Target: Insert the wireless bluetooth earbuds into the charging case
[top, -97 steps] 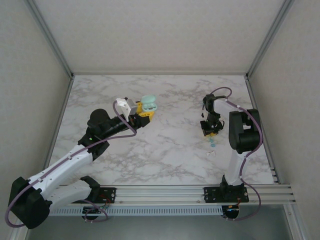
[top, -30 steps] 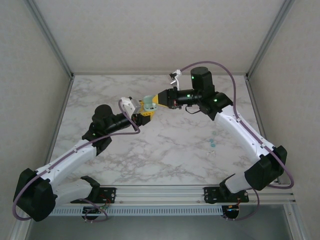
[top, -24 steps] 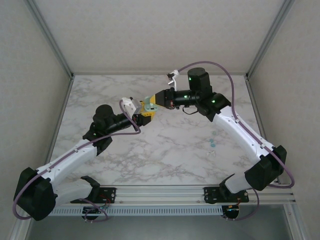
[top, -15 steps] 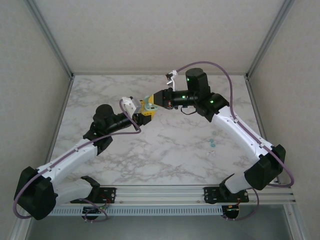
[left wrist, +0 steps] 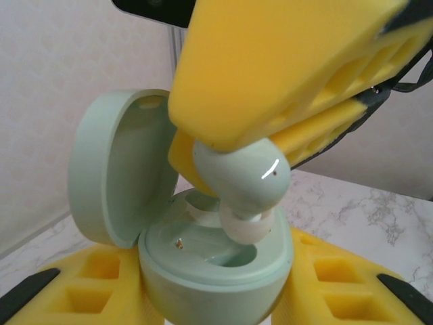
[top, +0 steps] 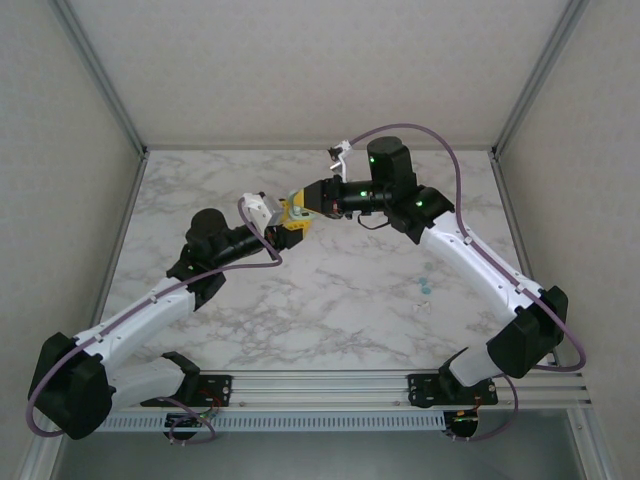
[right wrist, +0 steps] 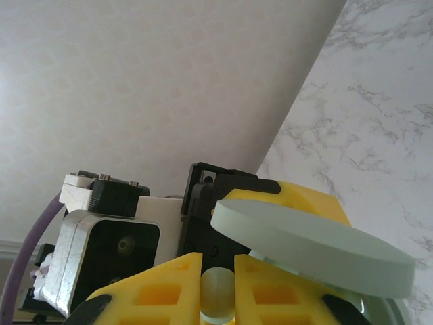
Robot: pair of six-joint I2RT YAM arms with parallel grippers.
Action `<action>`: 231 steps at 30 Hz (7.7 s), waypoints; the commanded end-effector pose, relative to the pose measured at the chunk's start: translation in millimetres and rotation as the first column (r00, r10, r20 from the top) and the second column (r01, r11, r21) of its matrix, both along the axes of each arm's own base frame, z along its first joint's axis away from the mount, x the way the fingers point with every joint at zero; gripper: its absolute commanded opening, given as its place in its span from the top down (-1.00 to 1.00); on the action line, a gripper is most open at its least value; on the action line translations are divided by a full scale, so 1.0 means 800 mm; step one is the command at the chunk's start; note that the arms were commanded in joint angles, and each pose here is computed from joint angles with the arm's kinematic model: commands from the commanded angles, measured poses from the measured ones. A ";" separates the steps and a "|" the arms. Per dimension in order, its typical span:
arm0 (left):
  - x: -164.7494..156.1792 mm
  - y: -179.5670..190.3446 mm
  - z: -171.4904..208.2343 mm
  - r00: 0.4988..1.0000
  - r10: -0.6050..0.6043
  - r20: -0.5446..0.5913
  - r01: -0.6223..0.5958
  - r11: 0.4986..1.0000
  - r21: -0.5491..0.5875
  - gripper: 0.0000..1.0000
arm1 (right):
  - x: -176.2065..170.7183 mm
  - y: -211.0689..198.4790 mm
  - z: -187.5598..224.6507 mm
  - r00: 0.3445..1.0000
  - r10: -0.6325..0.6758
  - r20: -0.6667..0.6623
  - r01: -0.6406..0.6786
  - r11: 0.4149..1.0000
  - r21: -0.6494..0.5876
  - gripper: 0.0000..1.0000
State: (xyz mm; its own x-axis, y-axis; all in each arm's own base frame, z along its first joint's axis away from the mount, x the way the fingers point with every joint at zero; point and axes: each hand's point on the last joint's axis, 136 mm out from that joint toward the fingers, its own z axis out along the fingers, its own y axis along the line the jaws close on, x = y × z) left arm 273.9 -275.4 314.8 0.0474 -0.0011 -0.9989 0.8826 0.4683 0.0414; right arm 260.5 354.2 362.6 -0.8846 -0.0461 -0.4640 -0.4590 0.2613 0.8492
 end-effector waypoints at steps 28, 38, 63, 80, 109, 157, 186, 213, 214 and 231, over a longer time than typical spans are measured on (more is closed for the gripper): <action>0.002 -0.008 0.040 0.999 -0.004 0.049 0.008 0.997 -0.073 0.50 | 0.021 -0.004 -0.045 0.989 -0.128 0.072 0.140 0.969 -0.202 0.47; 0.001 -0.008 0.043 0.999 -0.007 0.046 0.011 0.996 -0.090 0.50 | 0.018 -0.003 -0.035 0.988 -0.118 0.095 0.135 0.972 -0.191 0.41; -0.006 -0.012 0.056 0.999 -0.044 0.032 0.048 0.990 -0.135 0.51 | 0.007 -0.006 -0.053 0.947 0.019 0.321 0.078 0.955 -0.287 0.33; -0.018 -0.016 0.034 0.994 -0.086 0.073 0.085 0.996 0.013 0.53 | -0.030 -0.005 -0.023 0.940 0.197 0.280 -0.107 0.946 -0.307 0.66; -0.029 -0.014 0.049 0.992 -0.111 0.065 0.114 0.993 -0.042 0.53 | -0.008 -0.025 -0.008 0.970 0.103 0.219 -0.032 0.953 -0.303 0.41; -0.025 -0.026 0.048 0.989 -0.145 0.035 0.147 0.987 -0.072 0.52 | -0.026 -0.017 -0.005 0.830 0.290 0.476 -0.119 0.926 -0.358 0.47; -0.018 -0.019 0.042 0.996 -0.092 0.021 0.093 0.993 -0.067 0.53 | -0.027 -0.024 0.026 0.738 0.257 0.624 -0.071 0.949 -0.307 0.12; -0.013 -0.007 0.025 1.000 -0.026 0.010 0.027 0.998 -0.065 0.52 | 0.076 -0.337 -0.167 0.733 -0.649 0.203 0.601 0.480 -0.639 0.21; -0.014 -0.007 0.025 1.000 -0.027 0.009 0.028 0.997 -0.067 0.52 | 0.076 -0.349 -0.193 0.737 -0.660 0.146 0.560 0.475 -0.679 0.23; -0.024 -0.001 0.025 1.000 -0.027 -0.002 0.027 0.998 -0.053 0.52 | 0.079 -0.415 -0.395 0.720 -0.693 -0.030 0.265 0.316 -0.911 0.09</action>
State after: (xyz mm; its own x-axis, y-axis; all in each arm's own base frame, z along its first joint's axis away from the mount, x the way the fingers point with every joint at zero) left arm 263.1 -277.4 328.4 0.0279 -0.0441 -0.9986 0.8931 0.4499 0.0051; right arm 323.8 27.2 57.6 -0.9442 0.3025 -0.1303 0.2859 0.9491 0.1318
